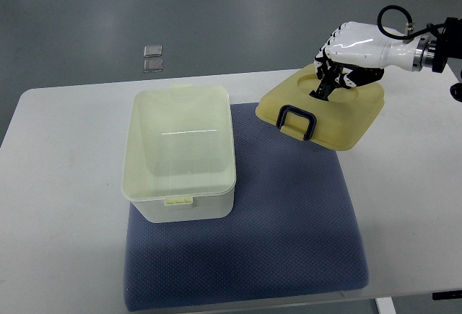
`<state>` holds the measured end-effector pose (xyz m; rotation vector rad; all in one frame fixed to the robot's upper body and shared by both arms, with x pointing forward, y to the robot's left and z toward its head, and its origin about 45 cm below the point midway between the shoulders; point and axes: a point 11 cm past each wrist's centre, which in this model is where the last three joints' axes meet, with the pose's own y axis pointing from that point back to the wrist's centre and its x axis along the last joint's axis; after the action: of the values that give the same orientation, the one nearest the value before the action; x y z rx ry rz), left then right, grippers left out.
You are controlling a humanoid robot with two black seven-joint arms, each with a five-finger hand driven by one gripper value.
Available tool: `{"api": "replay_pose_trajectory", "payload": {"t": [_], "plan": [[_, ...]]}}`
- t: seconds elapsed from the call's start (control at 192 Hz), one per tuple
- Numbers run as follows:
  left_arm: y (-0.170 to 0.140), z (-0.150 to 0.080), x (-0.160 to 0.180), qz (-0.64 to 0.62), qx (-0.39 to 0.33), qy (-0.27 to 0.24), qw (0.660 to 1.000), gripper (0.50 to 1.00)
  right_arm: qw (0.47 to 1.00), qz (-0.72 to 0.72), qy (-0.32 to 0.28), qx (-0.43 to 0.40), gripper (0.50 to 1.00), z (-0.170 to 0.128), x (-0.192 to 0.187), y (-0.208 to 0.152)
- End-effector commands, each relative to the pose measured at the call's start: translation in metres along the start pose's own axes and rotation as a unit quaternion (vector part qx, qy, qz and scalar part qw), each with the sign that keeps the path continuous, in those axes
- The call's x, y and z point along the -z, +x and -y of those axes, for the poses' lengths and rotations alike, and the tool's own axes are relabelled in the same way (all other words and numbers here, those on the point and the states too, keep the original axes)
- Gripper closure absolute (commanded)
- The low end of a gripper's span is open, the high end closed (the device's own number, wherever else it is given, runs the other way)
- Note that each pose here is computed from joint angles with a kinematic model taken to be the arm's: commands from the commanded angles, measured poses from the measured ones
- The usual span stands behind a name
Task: Open white storage box with right hand
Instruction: 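Lower the lid onto the mat beside the box and release it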
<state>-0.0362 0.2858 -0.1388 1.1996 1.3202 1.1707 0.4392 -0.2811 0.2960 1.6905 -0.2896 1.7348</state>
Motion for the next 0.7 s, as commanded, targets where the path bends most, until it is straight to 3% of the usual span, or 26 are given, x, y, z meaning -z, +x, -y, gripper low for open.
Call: {"api": "replay_pose_trajectory", "payload": {"t": [0.0,0.323,0.666,0.671,0.677,0.682,0.687,0.692], "plan": [[0.000,0.000,0.000,0.000,0.000,0.000,1.000,0.500,1.000,0.003,0.007,0.004,1.000,0.000,0.007,-0.017],[-0.003,0.000,0.000,0.001,0.004,0.001,1.000,0.500,0.998,0.021,0.050,0.008,1.000,0.019,0.044,-0.054],[-0.004,0.000,0.000,0.001,0.005,0.001,1.000,0.500,0.997,0.035,0.073,0.009,1.000,0.031,0.066,-0.070],[-0.004,0.000,0.000,0.001,0.005,0.001,1.000,0.500,0.997,0.035,0.073,0.009,0.929,0.031,0.066,-0.070],[-0.004,0.000,0.000,0.001,0.005,0.001,1.000,0.500,0.997,0.035,0.073,0.009,0.928,0.031,0.066,-0.070],[-0.004,0.000,0.000,0.001,0.005,0.001,1.000,0.500,0.997,0.035,0.072,0.008,0.849,0.031,0.065,-0.070],[-0.004,0.000,0.000,0.001,0.005,0.001,1.000,0.500,0.997,0.035,0.072,0.008,0.848,0.031,0.065,-0.070],[-0.004,0.000,0.000,0.001,0.005,0.001,1.000,0.500,0.997,0.035,0.073,0.008,0.775,0.032,0.066,-0.070]]}}
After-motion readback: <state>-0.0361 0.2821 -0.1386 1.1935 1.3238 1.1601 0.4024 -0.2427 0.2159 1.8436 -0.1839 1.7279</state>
